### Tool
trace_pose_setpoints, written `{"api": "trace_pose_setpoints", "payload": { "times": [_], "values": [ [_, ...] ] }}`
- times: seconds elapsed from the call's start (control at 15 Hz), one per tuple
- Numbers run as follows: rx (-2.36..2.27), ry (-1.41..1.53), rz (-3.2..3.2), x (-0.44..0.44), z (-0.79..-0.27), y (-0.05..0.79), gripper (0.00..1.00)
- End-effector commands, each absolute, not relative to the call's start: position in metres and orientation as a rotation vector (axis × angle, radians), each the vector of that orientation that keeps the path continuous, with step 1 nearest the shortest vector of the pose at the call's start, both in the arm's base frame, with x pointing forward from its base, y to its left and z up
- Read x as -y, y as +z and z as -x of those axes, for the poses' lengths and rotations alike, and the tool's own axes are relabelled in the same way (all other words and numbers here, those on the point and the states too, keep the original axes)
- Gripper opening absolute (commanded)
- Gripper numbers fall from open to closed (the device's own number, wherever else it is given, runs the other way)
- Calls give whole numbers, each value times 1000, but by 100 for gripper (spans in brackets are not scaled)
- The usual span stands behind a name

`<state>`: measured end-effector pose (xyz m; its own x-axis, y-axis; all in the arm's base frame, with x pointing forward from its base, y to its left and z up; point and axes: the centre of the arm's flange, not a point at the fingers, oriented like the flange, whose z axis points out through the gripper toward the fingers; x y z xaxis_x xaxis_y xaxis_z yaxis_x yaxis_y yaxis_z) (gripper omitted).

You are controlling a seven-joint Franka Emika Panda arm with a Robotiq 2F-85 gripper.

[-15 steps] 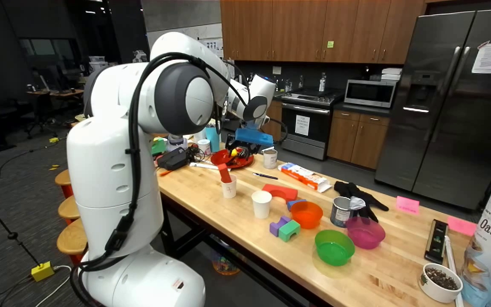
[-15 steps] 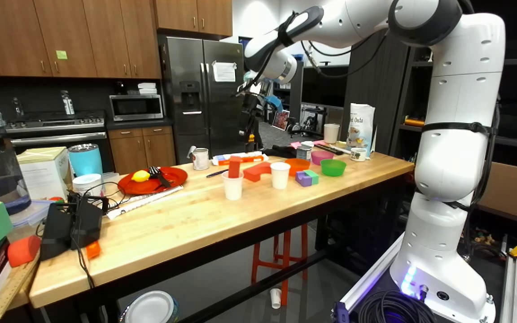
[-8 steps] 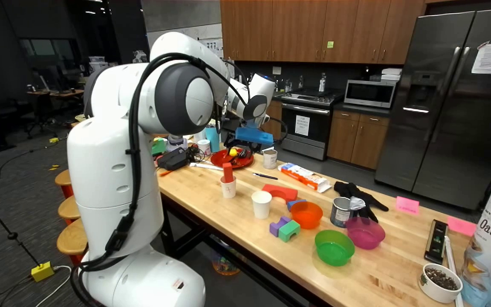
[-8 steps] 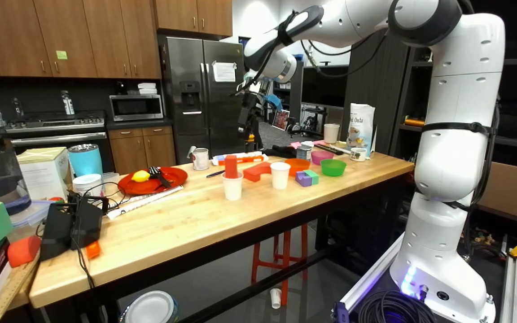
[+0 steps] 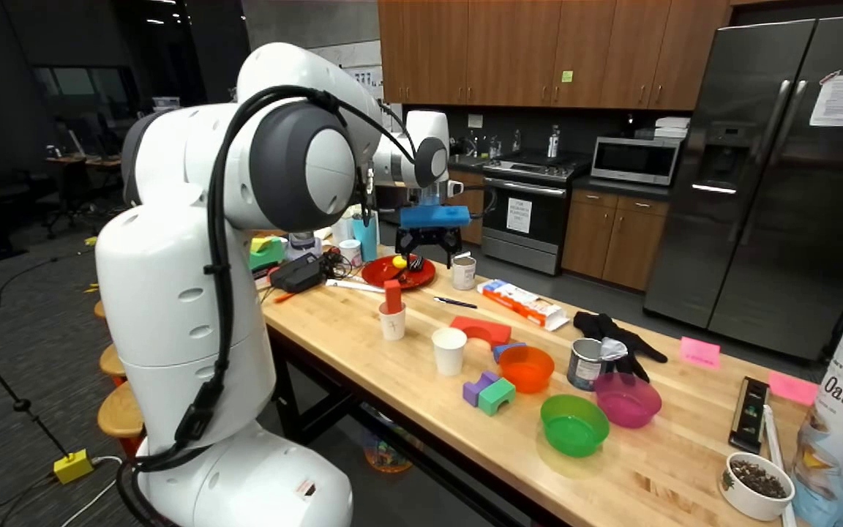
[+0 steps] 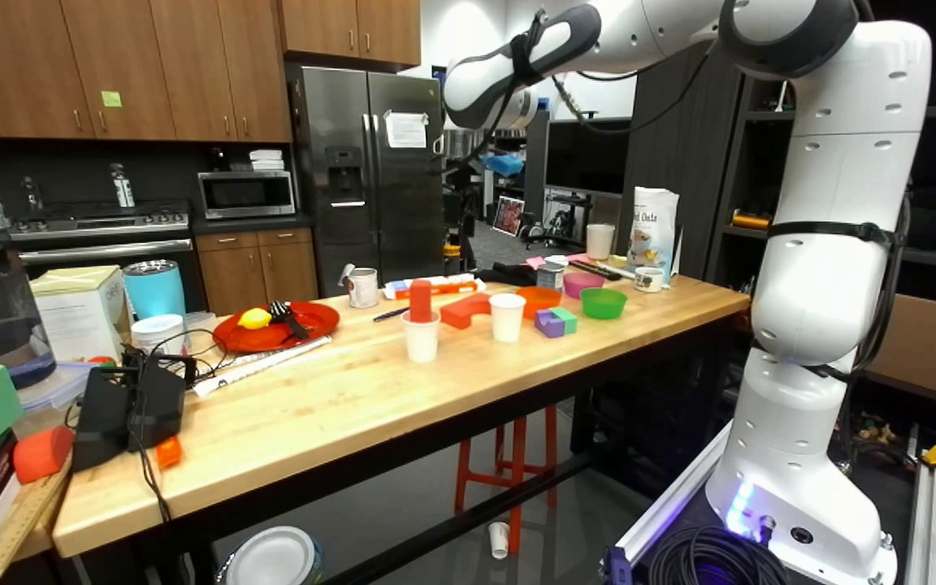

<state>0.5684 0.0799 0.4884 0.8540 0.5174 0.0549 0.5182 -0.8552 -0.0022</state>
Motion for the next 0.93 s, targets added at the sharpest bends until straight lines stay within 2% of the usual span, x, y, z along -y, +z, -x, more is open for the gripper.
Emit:
{"api": "trace_pose_setpoints", "payload": {
  "times": [0.0,0.4,0.87],
  "values": [
    [779,17,3100,-86,-559,499,100],
    [557,227,3138,-84,-549,480,100],
    [454,262,3146,-85,-550,469,100]
  ]
}}
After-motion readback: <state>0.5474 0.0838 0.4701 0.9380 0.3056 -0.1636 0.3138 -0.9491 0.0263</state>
